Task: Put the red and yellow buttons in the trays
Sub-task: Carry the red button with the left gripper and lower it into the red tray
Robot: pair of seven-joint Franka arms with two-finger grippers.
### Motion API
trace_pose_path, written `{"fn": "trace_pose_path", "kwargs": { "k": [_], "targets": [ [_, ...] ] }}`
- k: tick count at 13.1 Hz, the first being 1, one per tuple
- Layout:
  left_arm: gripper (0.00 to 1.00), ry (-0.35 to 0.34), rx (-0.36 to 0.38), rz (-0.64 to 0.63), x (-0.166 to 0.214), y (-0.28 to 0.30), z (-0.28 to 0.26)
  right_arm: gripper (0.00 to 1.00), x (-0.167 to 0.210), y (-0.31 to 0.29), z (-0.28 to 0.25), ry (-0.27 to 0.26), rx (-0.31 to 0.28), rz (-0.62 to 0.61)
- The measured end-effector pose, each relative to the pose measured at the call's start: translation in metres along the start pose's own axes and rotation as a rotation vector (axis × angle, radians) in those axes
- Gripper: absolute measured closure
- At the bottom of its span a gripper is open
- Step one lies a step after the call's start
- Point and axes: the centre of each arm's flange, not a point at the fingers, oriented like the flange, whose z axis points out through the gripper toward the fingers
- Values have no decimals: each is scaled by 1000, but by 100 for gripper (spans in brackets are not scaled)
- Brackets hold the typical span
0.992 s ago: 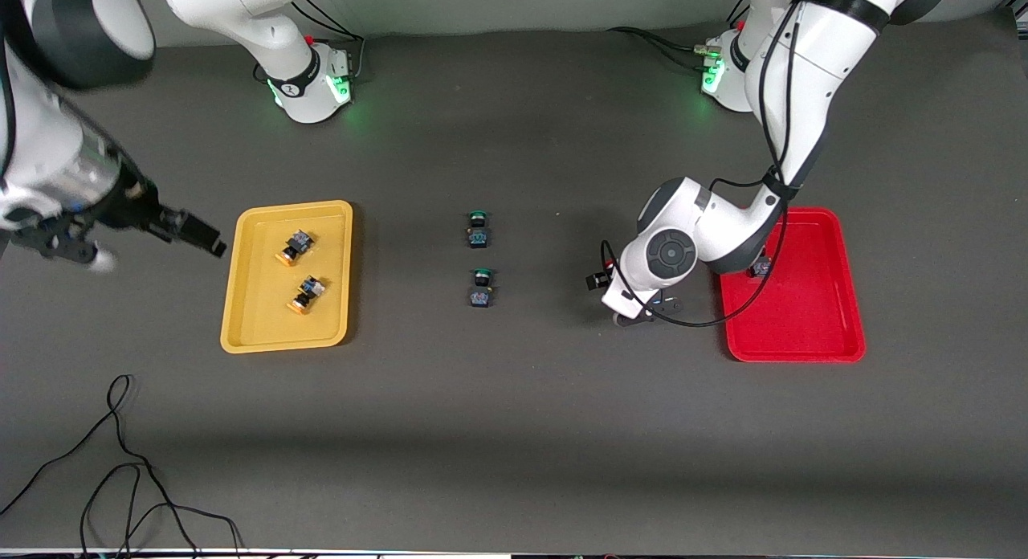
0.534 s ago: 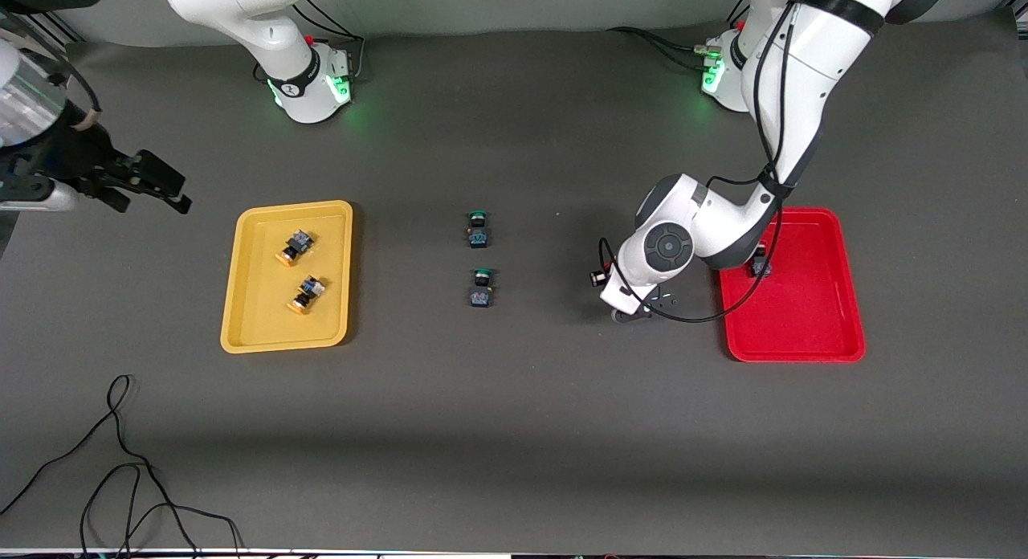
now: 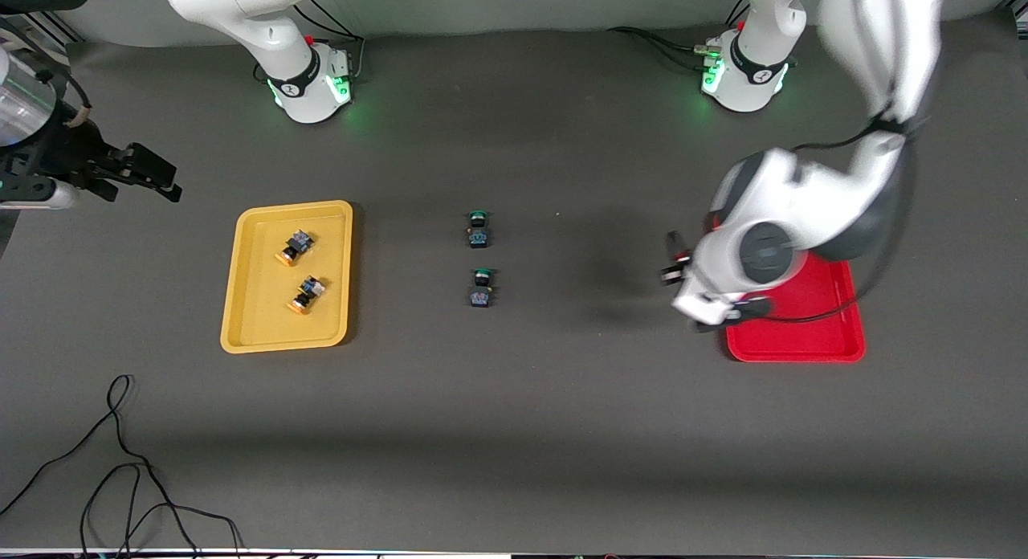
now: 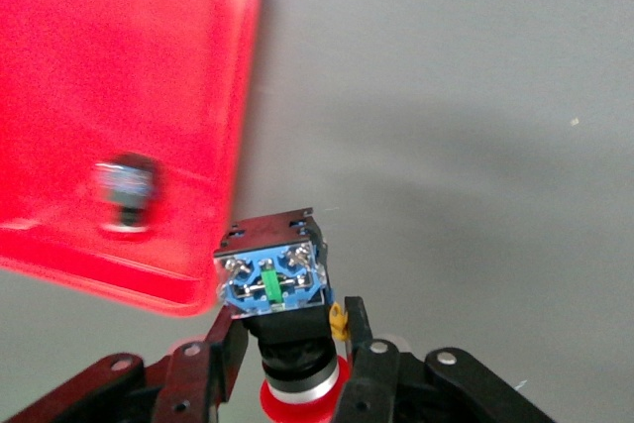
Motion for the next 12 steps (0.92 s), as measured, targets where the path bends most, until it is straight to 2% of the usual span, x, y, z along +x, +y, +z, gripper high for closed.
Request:
{"fn": "trace_pose_path", "kwargs": {
  "k": [2, 4, 5, 7, 9, 12],
  "targets": [
    [55, 16, 0, 95, 21, -96, -28, 0, 3, -5, 7, -14, -5, -18],
    [55, 23, -5, 143, 53, -188, -9, 0, 6, -6, 12, -22, -8, -22],
    [55, 25, -15, 148, 67, -216, 15, 0, 7, -7, 13, -24, -9, -24],
    [55, 30, -41, 162, 83, -226, 76, 0, 9, -7, 11, -20, -11, -26],
    [55, 39, -71, 185, 88, -211, 131, 0, 11, -7, 6, -7, -10, -26],
    [55, 27, -108, 197, 97, -201, 181, 0, 13, -7, 5, -4, -10, -24]
  ]
}}
